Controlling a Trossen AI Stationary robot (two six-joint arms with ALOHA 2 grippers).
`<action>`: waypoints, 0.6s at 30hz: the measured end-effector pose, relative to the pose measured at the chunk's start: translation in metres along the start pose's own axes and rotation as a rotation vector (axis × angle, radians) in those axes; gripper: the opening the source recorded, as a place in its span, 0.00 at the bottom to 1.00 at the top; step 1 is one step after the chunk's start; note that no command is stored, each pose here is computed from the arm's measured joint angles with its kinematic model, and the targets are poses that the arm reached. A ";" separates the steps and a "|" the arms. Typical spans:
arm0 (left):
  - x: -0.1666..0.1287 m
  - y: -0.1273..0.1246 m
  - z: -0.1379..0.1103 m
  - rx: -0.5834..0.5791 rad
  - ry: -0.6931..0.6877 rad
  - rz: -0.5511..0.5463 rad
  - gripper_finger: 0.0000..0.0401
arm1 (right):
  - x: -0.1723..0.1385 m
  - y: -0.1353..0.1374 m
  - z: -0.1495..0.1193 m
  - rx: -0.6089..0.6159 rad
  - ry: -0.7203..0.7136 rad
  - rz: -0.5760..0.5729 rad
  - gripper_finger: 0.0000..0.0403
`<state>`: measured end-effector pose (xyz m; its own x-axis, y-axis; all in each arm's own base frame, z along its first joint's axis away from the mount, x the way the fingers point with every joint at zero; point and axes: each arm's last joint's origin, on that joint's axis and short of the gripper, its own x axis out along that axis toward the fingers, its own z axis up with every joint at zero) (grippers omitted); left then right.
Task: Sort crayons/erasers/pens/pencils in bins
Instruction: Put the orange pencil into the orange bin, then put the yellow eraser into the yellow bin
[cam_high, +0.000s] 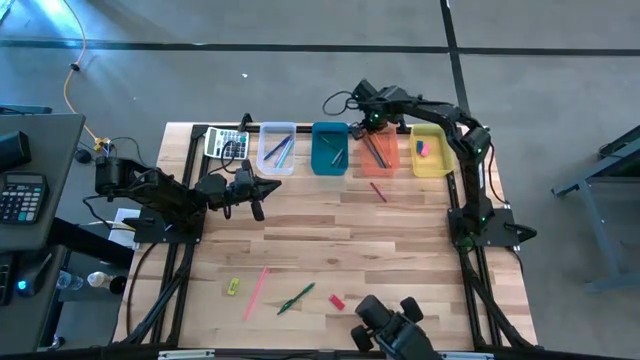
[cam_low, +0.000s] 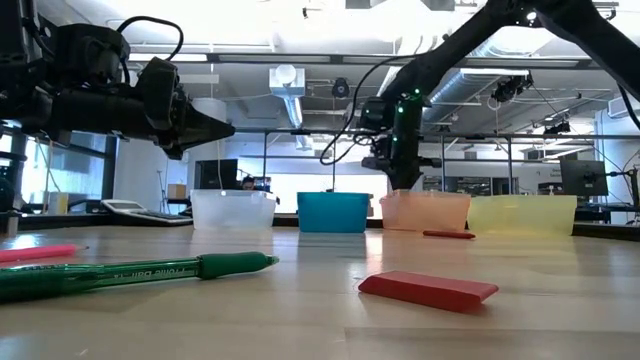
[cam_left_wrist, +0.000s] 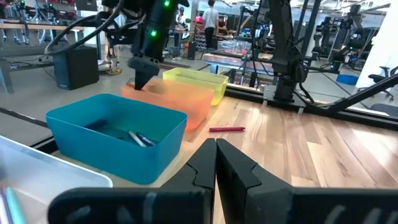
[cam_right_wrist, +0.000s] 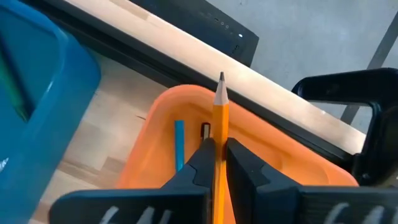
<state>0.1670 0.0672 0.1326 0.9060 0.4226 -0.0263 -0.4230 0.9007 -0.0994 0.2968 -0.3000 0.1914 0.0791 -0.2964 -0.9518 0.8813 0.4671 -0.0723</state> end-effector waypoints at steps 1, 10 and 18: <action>0.000 0.000 0.000 0.000 0.000 0.000 0.00 | 0.000 0.000 0.000 -0.002 0.001 -0.001 0.02; 0.000 0.000 0.000 0.000 0.000 0.000 0.00 | -0.004 0.004 0.003 -0.002 -0.016 -0.005 0.07; 0.000 0.000 0.000 0.001 -0.001 0.001 0.00 | -0.014 0.009 0.003 -0.012 0.015 -0.026 0.29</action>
<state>0.1670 0.0673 0.1327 0.9055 0.4236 -0.0257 -0.4240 0.9003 -0.0987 0.3051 -0.2946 0.2049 0.0497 -0.2962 -0.9538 0.8773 0.4695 -0.1000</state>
